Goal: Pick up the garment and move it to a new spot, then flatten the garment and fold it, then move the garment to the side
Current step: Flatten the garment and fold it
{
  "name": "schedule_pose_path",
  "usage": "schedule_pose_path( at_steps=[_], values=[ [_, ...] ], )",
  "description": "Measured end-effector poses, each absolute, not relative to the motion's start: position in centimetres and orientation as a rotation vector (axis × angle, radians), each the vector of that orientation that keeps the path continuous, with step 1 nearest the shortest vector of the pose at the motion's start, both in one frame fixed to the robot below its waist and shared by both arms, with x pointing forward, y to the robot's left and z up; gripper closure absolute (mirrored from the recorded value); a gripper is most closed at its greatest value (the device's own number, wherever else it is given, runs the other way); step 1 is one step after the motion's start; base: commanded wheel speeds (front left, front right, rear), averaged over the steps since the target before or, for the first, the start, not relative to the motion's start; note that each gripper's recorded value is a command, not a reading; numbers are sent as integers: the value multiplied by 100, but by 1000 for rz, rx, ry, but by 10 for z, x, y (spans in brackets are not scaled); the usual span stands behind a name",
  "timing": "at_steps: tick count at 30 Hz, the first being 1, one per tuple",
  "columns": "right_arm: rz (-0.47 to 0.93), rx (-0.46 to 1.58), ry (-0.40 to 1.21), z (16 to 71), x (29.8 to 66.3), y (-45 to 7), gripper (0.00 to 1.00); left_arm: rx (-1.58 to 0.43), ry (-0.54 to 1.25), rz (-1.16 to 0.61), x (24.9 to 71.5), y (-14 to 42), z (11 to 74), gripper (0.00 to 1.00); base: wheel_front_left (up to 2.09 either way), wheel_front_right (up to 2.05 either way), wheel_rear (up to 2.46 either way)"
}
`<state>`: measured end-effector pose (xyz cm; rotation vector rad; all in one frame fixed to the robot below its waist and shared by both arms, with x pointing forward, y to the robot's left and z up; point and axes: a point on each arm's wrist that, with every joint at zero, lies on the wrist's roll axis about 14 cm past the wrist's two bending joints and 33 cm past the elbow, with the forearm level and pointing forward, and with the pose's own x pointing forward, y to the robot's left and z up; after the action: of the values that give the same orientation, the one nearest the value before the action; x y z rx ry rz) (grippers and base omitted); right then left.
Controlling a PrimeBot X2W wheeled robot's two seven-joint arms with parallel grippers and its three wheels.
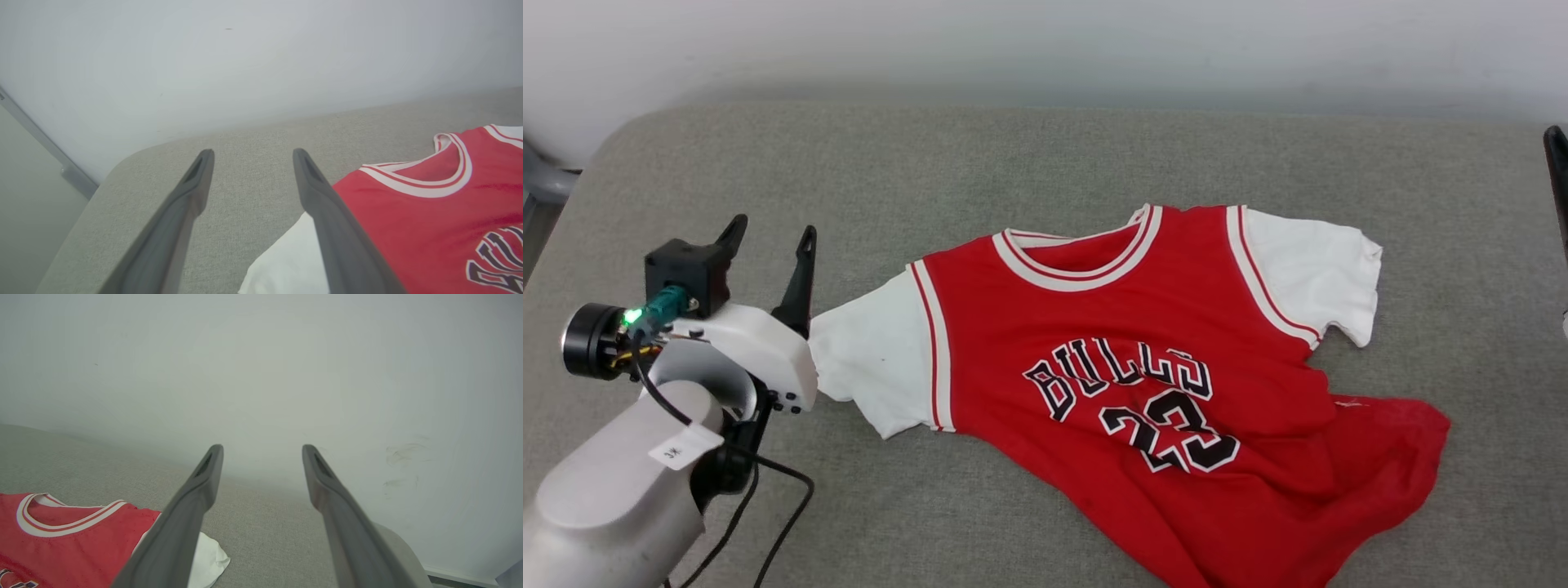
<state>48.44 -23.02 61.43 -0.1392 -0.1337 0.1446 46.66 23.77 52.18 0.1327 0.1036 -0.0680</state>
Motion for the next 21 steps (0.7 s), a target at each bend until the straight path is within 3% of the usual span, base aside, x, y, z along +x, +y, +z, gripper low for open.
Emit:
schedule_pose_path(
  at_steps=[1, 2, 9, 10, 21],
  values=[
    [158, -144, -101, 611, 492, -229, 0, 133, 78, -57, 465, 237, 526, 0, 0, 0, 0],
    [211, -164, 55, 588, 511, -222, 0, 132, 34, -34, 458, 236, 531, 0, 0, 0, 0],
    [302, -200, 561, 501, 530, -213, 0, 147, -36, 33, 455, 243, 535, 0, 0, 0, 0],
    [321, -213, 737, 472, 534, -211, 0, 142, -48, 57, 456, 245, 531, 0, 0, 0, 0],
    [342, -279, 990, 402, 564, -198, 0, 141, -19, 103, 462, 256, 501, 0, 0, 0, 0]
  ],
)
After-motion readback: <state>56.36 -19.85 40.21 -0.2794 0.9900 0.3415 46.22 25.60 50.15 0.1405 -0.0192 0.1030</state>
